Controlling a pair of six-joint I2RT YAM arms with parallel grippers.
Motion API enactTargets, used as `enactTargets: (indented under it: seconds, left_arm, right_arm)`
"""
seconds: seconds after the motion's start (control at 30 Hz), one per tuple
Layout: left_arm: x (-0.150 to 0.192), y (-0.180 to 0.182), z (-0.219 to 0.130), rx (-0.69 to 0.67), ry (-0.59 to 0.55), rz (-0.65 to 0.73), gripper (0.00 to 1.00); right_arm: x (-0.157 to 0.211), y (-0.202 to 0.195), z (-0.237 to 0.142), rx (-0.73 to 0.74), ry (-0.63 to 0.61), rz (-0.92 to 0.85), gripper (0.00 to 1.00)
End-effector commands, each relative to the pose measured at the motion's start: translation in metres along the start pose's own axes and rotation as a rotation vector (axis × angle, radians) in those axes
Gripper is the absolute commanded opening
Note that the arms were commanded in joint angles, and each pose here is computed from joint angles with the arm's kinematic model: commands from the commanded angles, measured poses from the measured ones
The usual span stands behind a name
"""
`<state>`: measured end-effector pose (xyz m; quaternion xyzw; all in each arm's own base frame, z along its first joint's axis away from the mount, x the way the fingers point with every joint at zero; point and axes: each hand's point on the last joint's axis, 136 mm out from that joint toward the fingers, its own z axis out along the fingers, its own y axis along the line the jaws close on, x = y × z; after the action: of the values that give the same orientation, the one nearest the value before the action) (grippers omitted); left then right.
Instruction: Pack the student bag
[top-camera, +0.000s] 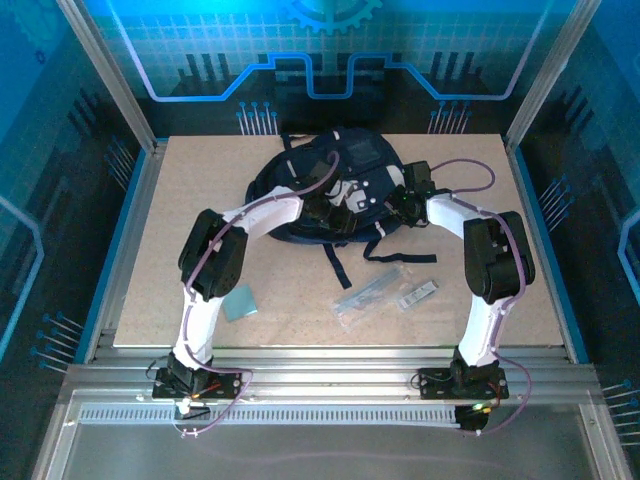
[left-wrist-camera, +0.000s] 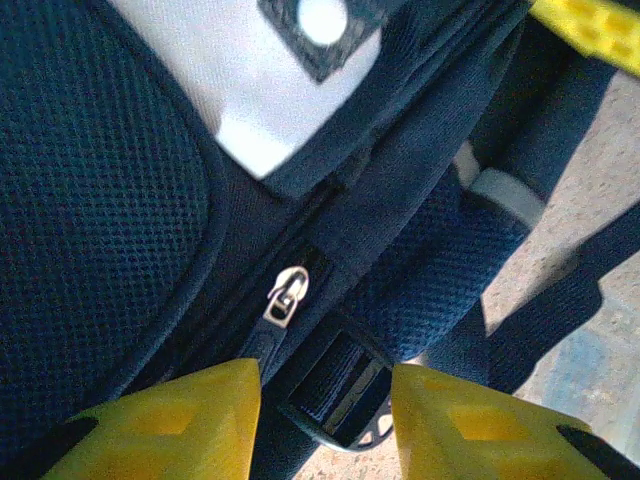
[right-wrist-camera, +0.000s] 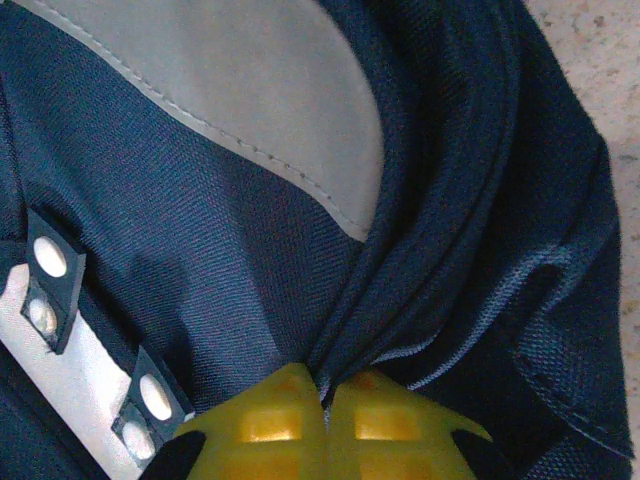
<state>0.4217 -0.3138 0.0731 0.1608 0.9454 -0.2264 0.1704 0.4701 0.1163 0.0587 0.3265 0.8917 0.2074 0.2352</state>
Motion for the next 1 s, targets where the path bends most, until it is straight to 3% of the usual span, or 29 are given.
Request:
enactTargets:
  seconds: [0.0,0.1,0.37,0.53,0.7,0.77,0.8,0.83,0.9,0.97]
  left_arm:
    - [-0.001,0.012,0.007,-0.06,0.02,0.028,0.41]
    - [0.0,0.023,0.02,-0.109,0.034,0.043,0.47]
    - [0.007,0.053,0.038,-0.28,0.069,0.076,0.52]
    - [0.01,0.046,0.047,-0.224,0.08,0.067,0.26]
    - [0.015,0.038,0.047,-0.177,0.1,0.056,0.14]
    - [0.016,0.038,0.044,-0.178,0.098,0.06,0.14]
    - [0.016,0.039,0.044,-0.184,0.098,0.063,0.18]
    - [0.016,0.041,0.044,-0.194,0.097,0.065,0.3]
    - [0.018,0.046,0.046,-0.213,0.108,0.072,0.36]
    - [0.021,0.052,0.049,-0.23,0.124,0.066,0.24]
  right_arm:
    - [0.01,0.004,0.0,-0.02,0.037,-0.052,0.0]
    - [0.011,0.004,0.0,-0.025,0.037,-0.053,0.0]
    - [0.012,0.006,-0.003,-0.039,0.038,-0.059,0.0]
    - [0.011,0.004,-0.003,-0.033,0.036,-0.058,0.0]
    - [0.007,0.001,-0.006,-0.026,0.024,-0.064,0.0]
    - [0.006,0.0,-0.007,-0.024,0.018,-0.065,0.0]
    - [0.005,0.001,-0.007,-0.026,0.016,-0.065,0.0]
    - [0.004,0.001,-0.008,-0.027,0.015,-0.063,0.0]
    - [0.002,0.001,-0.008,-0.03,0.01,-0.059,0.0]
    - [0.001,0.001,-0.008,-0.031,0.007,-0.056,0.0]
